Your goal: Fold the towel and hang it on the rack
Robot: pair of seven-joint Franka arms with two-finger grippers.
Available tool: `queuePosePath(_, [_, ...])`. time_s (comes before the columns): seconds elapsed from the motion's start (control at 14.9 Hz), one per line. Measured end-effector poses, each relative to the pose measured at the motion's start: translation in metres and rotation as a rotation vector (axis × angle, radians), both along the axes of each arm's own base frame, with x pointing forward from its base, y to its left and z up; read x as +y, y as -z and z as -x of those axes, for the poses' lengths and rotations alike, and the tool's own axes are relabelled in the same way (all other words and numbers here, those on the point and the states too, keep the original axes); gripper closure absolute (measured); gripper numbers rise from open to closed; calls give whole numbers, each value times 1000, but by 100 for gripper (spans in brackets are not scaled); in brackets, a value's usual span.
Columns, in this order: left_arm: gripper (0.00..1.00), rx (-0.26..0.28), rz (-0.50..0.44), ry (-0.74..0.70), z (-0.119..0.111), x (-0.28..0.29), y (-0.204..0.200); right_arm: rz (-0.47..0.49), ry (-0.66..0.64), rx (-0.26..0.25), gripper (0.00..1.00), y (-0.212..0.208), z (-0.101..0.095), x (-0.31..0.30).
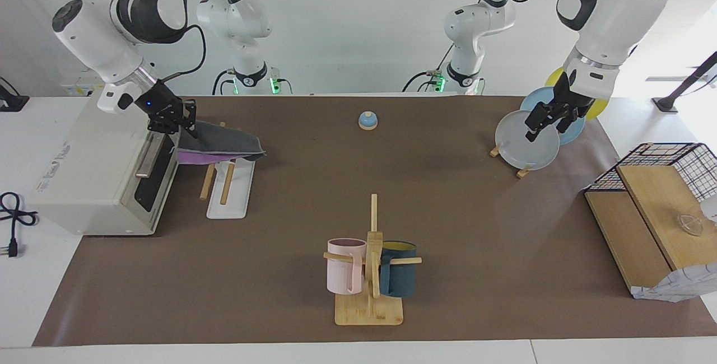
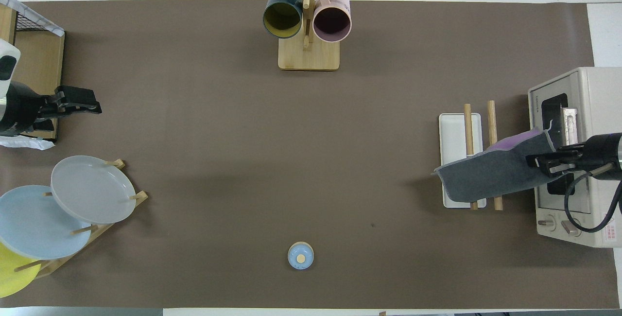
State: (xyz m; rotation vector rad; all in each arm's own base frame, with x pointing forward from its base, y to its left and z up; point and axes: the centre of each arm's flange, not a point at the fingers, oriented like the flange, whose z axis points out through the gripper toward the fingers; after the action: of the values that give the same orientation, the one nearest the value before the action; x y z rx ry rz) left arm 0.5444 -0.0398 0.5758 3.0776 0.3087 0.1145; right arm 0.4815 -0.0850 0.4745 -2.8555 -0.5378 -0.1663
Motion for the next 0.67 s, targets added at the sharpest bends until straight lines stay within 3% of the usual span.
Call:
queuePosePath(0.13, [0,36,-24,87,-3,-1,-6,42,-42,-33,98,1,-5,2])
queuePosePath(0.34, [0,121,-56,221,-1,-5,-2,62,-64,-36,98,2,-8,7])
queuePosePath(0.67, [0,135,-58,254,-14,-9,18,146,-94,-55,98,0,-11,2])
